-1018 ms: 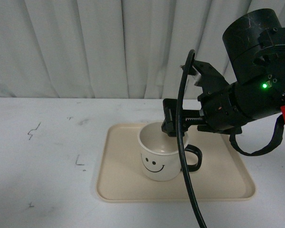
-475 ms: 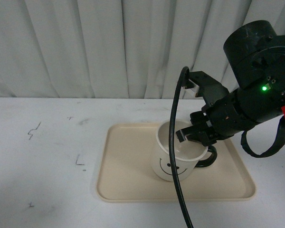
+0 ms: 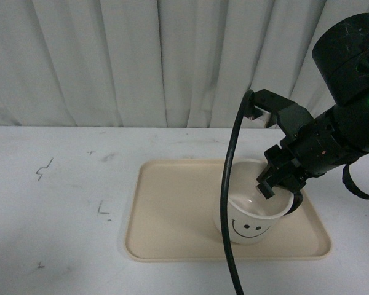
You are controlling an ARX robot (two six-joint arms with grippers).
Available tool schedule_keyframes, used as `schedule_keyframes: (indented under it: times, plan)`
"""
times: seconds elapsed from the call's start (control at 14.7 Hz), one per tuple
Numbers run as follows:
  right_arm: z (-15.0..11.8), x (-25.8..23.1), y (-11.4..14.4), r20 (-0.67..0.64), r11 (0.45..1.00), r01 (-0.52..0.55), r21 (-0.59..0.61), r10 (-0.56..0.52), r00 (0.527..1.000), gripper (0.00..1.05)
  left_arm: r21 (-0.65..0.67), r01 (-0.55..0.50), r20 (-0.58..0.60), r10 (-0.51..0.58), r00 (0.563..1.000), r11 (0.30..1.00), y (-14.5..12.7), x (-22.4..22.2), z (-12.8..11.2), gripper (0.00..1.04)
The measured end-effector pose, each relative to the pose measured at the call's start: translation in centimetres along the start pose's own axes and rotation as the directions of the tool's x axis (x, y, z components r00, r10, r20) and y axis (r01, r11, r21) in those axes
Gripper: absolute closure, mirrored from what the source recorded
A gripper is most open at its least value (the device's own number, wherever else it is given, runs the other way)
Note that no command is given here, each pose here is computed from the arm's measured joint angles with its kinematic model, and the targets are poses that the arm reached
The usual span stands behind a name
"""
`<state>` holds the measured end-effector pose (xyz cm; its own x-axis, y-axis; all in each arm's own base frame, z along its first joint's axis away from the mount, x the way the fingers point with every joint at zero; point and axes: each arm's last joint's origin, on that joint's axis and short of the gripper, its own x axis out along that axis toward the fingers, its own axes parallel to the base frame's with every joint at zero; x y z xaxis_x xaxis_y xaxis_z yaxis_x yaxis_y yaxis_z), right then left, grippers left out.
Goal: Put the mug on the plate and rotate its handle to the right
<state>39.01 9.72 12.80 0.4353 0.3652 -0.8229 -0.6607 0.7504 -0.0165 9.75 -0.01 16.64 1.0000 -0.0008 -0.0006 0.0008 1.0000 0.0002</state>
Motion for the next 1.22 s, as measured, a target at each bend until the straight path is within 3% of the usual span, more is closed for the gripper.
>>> schedule_keyframes:
  times: [0.27, 0.54, 0.61, 0.68, 0.75, 0.81, 0.88, 0.95, 1.02, 1.09, 1.22]
  plan:
    - [0.4, 0.2, -0.8, 0.008, 1.0, 0.014, -0.025, -0.013, 1.0, 1.02, 0.0, 0.0, -0.001, 0.0, 1.0, 1.0, 0.0, 0.0, 0.0, 0.07]
    - [0.7, 1.4, -1.5, -0.019, 0.998, -0.053, -0.034, 0.053, 0.998, 1.02, 0.0, 0.0, 0.0, 0.0, 1.0, 1.0, 0.0, 0.0, 0.0, 0.07]
    - [1.1, 0.5, -2.2, 0.0, 0.985, -0.165, -0.042, 0.165, 0.986, 0.79, 0.0, 0.0, 0.0, 0.0, 1.0, 1.0, 0.0, 0.0, 0.0, 0.07]
    - [2.0, -0.5, -3.6, 0.028, 0.983, -0.18, -0.042, 0.181, 0.983, 0.45, 0.0, 0.0, 0.0, 0.0, 1.0, 1.0, 0.0, 0.0, 0.0, 0.07]
    - [1.7, -3.1, -3.8, 0.196, 0.985, -0.153, -0.079, 0.166, 0.967, 0.12, 0.0, 0.0, 0.0, 0.0, 1.0, 1.0, 0.0, 0.0, 0.0, 0.07]
    - [2.1, -6.0, -3.2, 0.368, 0.99, -0.085, -0.109, 0.12, 0.922, 0.04, 0.0, 0.0, 0.0, 0.0, 1.0, 1.0, 0.0, 0.0, 0.0, 0.07]
    - [2.3, -9.8, -2.2, 0.584, 0.993, 0.063, -0.103, 0.009, 0.812, 0.07, 0.0, 0.0, 0.0, 0.0, 1.0, 1.0, 0.0, 0.0, 0.0, 0.07]
    - [2.3, -13.0, -1.2, 0.751, 0.981, 0.191, -0.017, -0.114, 0.651, 0.06, 0.0, 0.0, 0.0, 0.0, 1.0, 1.0, 0.0, 0.0, 0.0, 0.07]
    - [2.1, -14.3, -0.7, 0.826, 0.975, 0.219, 0.035, -0.152, 0.542, 0.06, 0.0, 0.0, 0.0, 0.0, 1.0, 1.0, 0.0, 0.0, 0.0, 0.07]
    - [2.0, -15.2, 0.2, 0.801, 0.95, 0.244, 0.196, -0.299, 0.52, 0.14, 0.0, 0.0, 0.0, 0.0, 1.0, 1.0, 0.0, 0.0, 0.0, 0.07]
    - [-1.0, -14.9, 1.3, 0.691, 0.841, 0.336, 0.424, -0.54, 0.48, 0.32, 0.0, 0.0, 0.0, 0.0, 1.0, 1.0, 0.0, 0.0, 0.0, 0.07]
